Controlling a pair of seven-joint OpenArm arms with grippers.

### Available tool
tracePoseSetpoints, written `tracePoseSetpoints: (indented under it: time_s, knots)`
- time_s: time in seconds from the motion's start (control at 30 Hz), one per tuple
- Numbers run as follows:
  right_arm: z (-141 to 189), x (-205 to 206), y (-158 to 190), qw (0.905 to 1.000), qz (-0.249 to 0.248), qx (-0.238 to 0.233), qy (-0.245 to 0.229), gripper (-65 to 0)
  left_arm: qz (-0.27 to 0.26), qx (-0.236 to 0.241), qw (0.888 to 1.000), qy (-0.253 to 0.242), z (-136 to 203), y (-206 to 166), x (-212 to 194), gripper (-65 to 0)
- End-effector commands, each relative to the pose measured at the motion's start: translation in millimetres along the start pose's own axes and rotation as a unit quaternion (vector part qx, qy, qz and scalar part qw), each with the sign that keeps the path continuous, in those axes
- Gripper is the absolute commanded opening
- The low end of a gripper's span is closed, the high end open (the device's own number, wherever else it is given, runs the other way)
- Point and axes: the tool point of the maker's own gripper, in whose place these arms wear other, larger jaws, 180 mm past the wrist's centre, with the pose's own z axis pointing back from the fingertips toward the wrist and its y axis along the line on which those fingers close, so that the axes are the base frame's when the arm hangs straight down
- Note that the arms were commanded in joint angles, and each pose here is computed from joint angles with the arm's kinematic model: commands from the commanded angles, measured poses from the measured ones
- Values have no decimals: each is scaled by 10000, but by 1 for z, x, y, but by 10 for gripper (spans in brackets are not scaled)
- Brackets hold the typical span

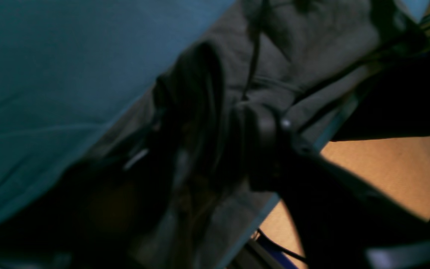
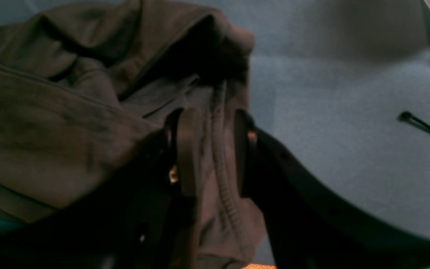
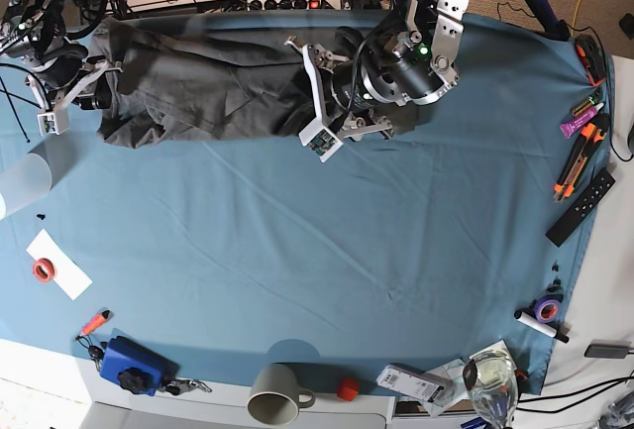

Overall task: Fold the T-shirt properly
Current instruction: 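Grasp the strip end with the left gripper and fold it toward the right gripper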

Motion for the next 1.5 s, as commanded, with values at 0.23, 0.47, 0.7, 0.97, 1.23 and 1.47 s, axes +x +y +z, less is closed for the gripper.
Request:
tracePoseSetpoints:
  time_s: [0.23,0.47,0.7,0.97,1.23,1.47]
  knots:
    - [5,15,-4,9996,109,-47,-241,-489,179,-343,9984,-408,14,-19,25,-336]
    - [5,15,-4,9996,108,-48,-243,-489,340,1119,9927,-301,28,34,23,-585]
    - [5,16,-4,9995,108,-47,-279,-489,622,2479,9667,-112,55,95,6,-650]
    - [5,17,-4,9994,108,-47,-312,-489,765,2261,9705,328,52,103,-28,-650]
    - [5,18,-4,9994,110,-47,-325,-489,766,1826,9798,284,44,88,-29,-650]
    - [5,18,-4,9994,108,-46,-326,-489,807,1381,9865,350,38,67,-41,-650]
